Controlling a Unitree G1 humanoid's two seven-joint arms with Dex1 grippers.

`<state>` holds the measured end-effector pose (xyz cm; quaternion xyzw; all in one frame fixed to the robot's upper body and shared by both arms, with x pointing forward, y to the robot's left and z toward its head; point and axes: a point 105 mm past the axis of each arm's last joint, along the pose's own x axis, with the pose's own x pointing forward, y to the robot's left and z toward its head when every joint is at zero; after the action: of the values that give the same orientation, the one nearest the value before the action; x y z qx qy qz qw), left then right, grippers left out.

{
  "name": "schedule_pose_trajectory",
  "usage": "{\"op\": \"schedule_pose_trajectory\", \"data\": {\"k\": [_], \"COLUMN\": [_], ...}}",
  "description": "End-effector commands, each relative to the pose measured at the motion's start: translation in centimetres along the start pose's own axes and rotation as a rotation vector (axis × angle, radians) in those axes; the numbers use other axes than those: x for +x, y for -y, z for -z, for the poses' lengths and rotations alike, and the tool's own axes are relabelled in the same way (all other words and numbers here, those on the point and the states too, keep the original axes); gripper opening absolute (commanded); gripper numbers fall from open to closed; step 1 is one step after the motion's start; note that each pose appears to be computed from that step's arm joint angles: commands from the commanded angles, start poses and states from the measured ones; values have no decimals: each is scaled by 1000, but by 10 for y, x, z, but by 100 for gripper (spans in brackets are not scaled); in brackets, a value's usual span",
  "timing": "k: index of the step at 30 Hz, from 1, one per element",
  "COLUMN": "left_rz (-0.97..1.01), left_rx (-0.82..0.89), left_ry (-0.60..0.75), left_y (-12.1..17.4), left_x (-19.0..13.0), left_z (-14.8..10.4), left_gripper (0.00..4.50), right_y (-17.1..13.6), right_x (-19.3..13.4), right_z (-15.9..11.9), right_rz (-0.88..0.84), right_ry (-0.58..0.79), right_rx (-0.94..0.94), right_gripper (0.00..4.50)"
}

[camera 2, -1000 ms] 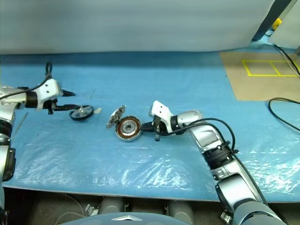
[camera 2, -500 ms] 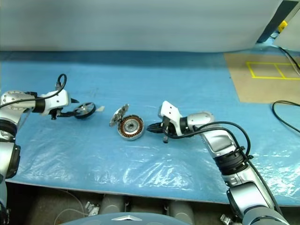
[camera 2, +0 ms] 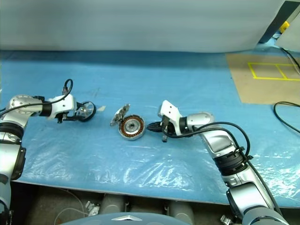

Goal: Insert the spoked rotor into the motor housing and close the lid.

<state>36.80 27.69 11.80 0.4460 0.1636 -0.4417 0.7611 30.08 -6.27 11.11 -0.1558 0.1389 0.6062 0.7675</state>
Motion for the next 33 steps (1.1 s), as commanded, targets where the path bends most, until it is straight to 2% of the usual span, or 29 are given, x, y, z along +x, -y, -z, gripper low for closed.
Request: {"op": "schedule_pose_trajectory", "data": {"k": [1, 2, 3, 11, 21, 23, 28, 33], "left_rz": [-13, -17, -28, -22, -72, -72, -61, 10], "left_rx": [-32, -34, -29, -68, -163, -183, -184, -171], "left_ry": [-7, -8, -20, 0, 203, 236, 169, 202], "left_y": [-2, -2, -3, 2, -4, 0, 25, 45], "left_x": [-8, -9, -9, -10, -46, -53, -55, -41], "left_z": [5, 5, 7, 10, -2, -2, 14, 4], "left_gripper": [123, 94, 91, 91, 91, 91, 91, 91], "right_y": [2, 2, 2, 4, 9, 10, 8, 11], "right_x": [-2, -2, -2, 0, 0, 0, 11, 15], "right_z": [-13, -13, -13, -15, -19, -19, -17, -18], "right_rz": [11, 12, 13, 11, 20, 18, -20, -34], "right_ry": [40, 40, 42, 45, 59, 61, 63, 61], "right_rx": [-42, -43, -45, -51, -71, -71, -75, -85], "right_gripper": [0, 0, 0, 0, 0, 0, 0, 0]}}
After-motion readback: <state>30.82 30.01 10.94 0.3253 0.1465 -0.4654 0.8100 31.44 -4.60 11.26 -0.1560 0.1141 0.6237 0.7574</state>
